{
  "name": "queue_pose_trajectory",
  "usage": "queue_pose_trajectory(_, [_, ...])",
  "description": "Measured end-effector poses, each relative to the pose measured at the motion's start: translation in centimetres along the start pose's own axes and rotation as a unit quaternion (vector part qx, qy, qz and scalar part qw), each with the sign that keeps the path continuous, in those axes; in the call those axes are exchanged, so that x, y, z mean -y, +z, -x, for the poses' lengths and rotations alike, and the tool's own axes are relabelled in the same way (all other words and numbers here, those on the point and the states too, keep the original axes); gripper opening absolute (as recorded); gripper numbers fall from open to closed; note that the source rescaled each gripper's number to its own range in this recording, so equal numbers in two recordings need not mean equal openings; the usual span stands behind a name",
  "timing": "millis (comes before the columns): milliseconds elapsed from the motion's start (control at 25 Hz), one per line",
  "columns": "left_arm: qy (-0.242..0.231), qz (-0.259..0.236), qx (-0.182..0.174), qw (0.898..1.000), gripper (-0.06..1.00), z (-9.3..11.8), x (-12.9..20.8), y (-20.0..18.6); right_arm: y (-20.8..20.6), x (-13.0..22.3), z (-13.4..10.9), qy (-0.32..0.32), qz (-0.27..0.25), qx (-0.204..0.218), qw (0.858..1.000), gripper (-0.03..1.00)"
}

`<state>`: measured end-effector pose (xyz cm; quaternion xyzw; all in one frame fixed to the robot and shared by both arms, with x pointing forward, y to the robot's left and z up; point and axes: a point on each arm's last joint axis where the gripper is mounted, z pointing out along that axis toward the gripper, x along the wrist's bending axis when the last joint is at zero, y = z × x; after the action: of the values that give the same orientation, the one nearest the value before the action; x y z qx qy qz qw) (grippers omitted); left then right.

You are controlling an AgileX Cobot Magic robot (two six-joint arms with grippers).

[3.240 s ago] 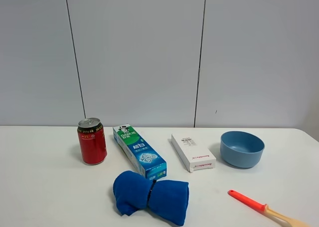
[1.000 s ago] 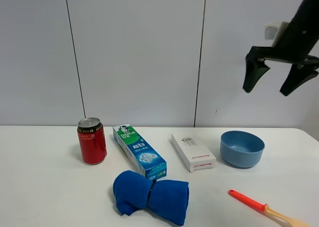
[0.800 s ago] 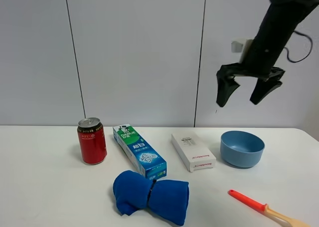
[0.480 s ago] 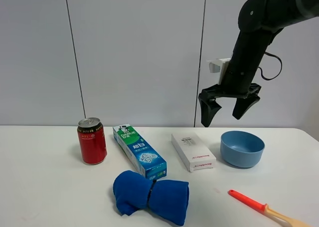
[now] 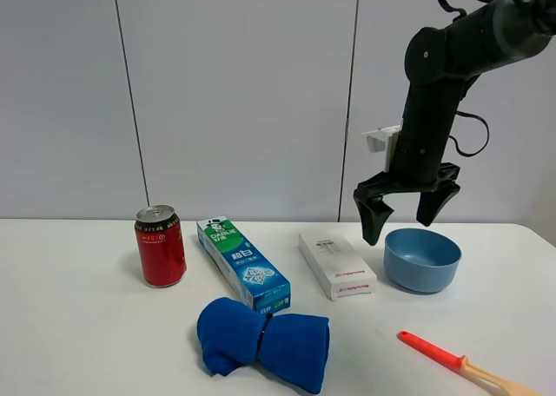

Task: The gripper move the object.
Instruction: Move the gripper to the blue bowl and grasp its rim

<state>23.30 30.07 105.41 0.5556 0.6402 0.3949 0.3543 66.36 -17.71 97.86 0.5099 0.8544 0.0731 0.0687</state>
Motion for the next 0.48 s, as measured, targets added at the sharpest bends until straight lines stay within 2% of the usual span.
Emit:
queue_pose_trajectory(240, [0.0, 0.0, 0.0, 1.0, 1.0, 0.0, 0.0, 0.0, 2.9, 0.1, 0.0, 0.0, -0.026, -0.006, 1.0, 0.98])
queue_pose_trajectory(480, [0.0, 0.0, 0.0, 1.0, 1.0, 0.0, 0.0, 0.0, 4.7, -0.2, 0.0, 0.0, -0.02, -0.004, 1.0, 0.98])
